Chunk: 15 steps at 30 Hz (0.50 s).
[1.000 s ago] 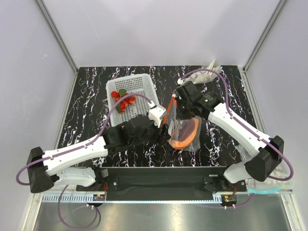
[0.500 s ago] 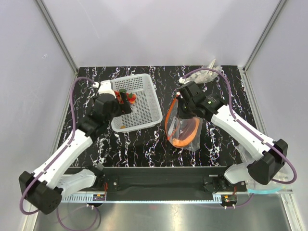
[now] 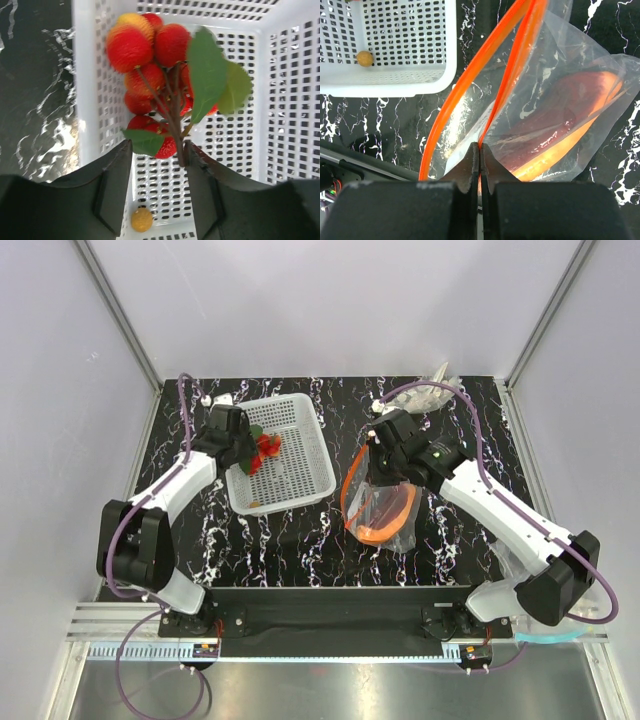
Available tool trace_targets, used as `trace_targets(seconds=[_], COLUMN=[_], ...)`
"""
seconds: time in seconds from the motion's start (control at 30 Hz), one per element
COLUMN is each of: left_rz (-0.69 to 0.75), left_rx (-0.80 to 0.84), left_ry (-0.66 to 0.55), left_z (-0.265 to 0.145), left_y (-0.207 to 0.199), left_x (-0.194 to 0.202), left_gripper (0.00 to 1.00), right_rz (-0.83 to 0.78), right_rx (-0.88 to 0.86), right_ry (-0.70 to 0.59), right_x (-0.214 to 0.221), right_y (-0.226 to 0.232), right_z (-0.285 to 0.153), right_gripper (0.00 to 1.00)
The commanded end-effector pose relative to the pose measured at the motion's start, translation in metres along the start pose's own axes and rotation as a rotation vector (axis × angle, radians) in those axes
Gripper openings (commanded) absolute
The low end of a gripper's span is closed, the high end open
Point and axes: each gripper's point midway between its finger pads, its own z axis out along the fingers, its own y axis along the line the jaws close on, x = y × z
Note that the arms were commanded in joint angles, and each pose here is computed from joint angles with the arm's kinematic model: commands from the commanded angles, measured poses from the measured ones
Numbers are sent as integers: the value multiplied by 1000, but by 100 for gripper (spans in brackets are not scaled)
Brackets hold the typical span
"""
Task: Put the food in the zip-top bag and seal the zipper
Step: Pick up the fake fruit from the bin.
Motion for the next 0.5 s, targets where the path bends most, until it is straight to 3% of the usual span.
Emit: trace_targets(seconds=[0.0,0.13,0.23,0.4,0.47], left_rz=[2,25,40,22,19], left_rx=[101,96,86,147,215], left_ry=[-70,-43,-1,-40,-59], left_z=[1,11,16,5,-10], left_y=[-27,-28,-26,-33,-43], left_x=[-31,-27,-19,-22,-26], left_gripper=[49,44,27,0,0], right_rz=[-11,-13,-10,-13,-36], right_rx=[-46,-44,-46,-39,-50], right_ry=[-50,-42,-38,-43,-39], right_x=[-8,-5,-3,-3,-1], right_y=[8,7,7,5,6], right_z=[-9,-7,-5,-5,-6], right_gripper=[0,0,0,0,0])
